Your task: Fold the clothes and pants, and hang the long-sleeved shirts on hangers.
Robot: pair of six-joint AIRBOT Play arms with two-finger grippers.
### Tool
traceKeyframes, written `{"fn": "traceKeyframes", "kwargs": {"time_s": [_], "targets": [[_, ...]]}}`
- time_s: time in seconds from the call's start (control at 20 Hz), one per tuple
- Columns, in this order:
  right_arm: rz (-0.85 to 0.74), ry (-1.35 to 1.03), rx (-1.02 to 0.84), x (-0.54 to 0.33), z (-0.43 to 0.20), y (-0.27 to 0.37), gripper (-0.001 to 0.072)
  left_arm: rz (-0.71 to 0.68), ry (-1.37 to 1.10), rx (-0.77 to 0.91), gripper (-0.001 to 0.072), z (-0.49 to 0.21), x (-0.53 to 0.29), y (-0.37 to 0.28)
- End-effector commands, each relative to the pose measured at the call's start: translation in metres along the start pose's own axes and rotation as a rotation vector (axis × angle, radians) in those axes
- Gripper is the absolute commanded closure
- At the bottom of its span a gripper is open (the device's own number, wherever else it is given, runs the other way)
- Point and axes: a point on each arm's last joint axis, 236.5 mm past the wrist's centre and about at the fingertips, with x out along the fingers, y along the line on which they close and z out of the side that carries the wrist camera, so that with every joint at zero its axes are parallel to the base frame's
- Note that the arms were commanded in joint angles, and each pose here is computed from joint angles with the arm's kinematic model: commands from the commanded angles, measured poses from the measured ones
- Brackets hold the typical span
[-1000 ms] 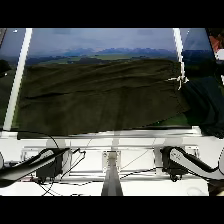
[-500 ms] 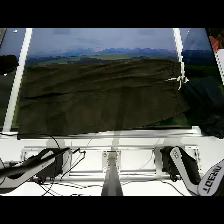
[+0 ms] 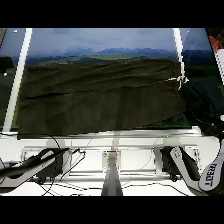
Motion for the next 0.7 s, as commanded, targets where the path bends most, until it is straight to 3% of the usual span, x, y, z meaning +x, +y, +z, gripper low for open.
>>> {"fn": "traceKeyframes", "kwargs": {"time_s": [0.0, 0.15, 0.25, 0.45, 0.55, 0.6, 0.65], "targets": [[0.002, -0.040, 0.092, 0.022, 0.015, -0.008, 0.0162, 0.089, 0.063, -0.019, 0.0683, -0.022, 0.011, 0.037], [-0.013, -0.016, 0.090, 0.038, 0.011, -0.011, 0.0165, 0.113, 0.203, -0.093, 0.0683, -0.078, 0.031, 0.062], [-0.019, 0.010, 0.081, 0.047, 0.005, -0.010, 0.0254, 0.115, 0.379, -0.178, 0.0683, -0.143, 0.037, 0.077], [-0.008, -0.029, 0.046, 0.054, 0.011, 0.001, 0.0286, 0.110, 0.660, -0.380, 0.0682, -0.251, 0.024, 0.094], [0.004, -0.036, -0.064, 0.055, 0.012, 0.013, 0.0406, 0.128, 0.683, -0.463, 0.0680, -0.273, 0.014, 0.105], [0.010, -0.037, -0.130, 0.056, 0.012, 0.019, 0.0463, 0.133, 0.680, -0.508, 0.0573, -0.281, 0.010, 0.108], [0.015, -0.038, -0.191, 0.056, 0.012, 0.024, 0.0555, 0.139, 0.681, -0.545, 0.0329, -0.288, 0.006, 0.112]]}}
